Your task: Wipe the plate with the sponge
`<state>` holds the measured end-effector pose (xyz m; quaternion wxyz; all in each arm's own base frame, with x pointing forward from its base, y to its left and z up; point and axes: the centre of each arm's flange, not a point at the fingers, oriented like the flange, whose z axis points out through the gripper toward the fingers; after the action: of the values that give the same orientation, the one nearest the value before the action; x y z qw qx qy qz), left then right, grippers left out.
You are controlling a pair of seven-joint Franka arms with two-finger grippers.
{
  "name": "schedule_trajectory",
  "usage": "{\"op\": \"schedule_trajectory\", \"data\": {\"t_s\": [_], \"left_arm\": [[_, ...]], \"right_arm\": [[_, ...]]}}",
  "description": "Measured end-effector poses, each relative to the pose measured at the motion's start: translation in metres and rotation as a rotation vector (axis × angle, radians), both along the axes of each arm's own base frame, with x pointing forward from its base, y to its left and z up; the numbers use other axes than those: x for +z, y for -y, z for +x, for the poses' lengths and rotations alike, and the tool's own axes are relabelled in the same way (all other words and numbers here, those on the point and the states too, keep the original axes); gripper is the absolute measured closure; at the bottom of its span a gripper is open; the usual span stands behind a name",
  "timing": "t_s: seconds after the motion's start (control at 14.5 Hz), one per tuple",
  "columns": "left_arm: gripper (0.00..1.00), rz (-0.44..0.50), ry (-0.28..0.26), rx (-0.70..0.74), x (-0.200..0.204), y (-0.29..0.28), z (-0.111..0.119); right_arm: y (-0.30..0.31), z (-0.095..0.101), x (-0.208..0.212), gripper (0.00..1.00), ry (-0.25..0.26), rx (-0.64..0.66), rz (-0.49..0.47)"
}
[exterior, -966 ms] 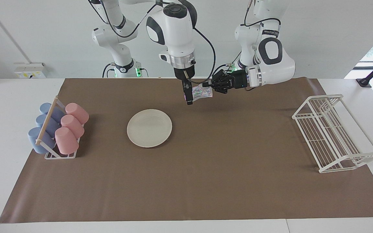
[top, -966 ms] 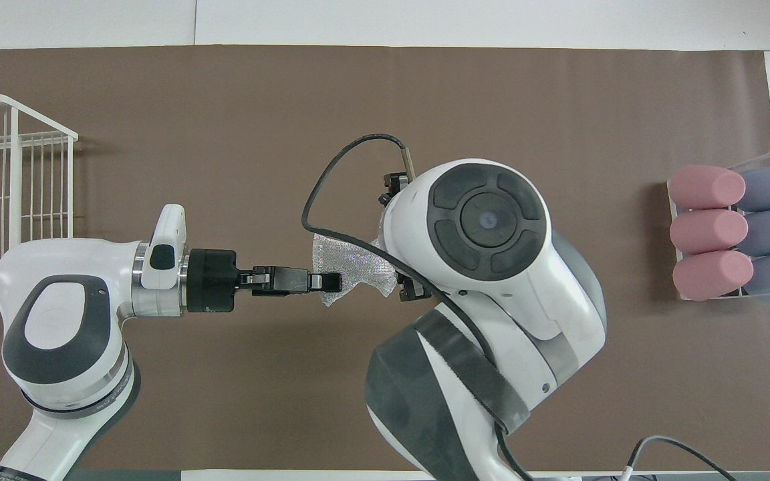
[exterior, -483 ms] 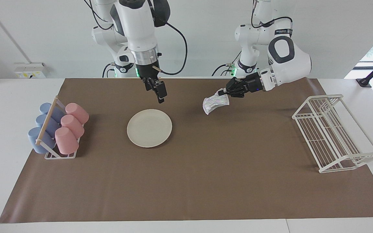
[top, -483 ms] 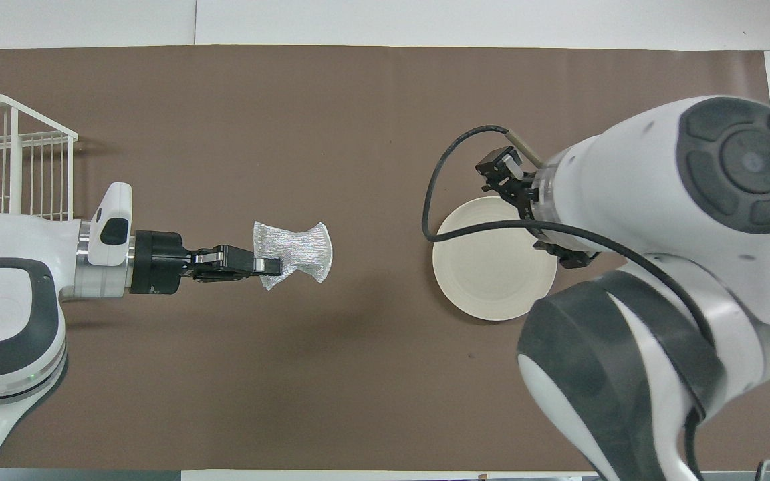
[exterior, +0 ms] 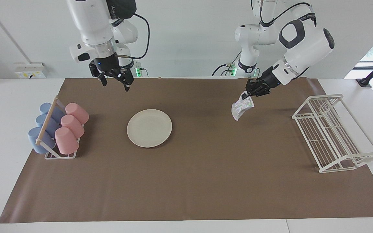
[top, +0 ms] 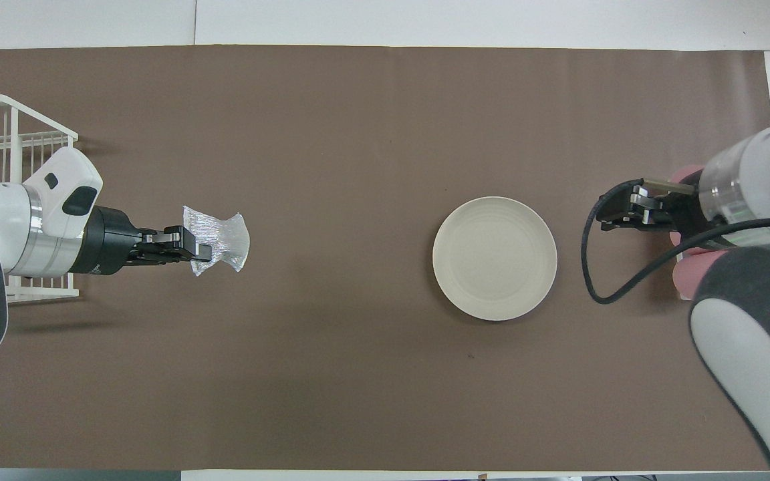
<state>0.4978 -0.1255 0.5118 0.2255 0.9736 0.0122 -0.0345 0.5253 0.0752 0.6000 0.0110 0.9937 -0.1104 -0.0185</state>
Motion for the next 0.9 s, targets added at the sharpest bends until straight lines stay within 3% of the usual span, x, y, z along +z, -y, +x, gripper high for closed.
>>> {"op": "schedule_trajectory", "data": {"t_s": [0.21, 0.41, 0.9], "left_arm": [[0.94, 0.236, 0.003, -0.031, 0.010, -0.014, 0.010], [0.94, 0.470, 0.019, -0.082, 0.021, -0.031, 0.020], [0.94, 0.987, 0.007, -0.153, 0.047, -0.064, 0.055]], "right_arm": [[0.048, 0.004, -0.001, 0.00, -0.010, 0.097, 0.008], [0.047, 0.004, 0.000, 0.00, -0.009, 0.156, 0.010], [0.082, 0.005, 0.003, 0.00, -0.003, 0.193, 0.033]]}}
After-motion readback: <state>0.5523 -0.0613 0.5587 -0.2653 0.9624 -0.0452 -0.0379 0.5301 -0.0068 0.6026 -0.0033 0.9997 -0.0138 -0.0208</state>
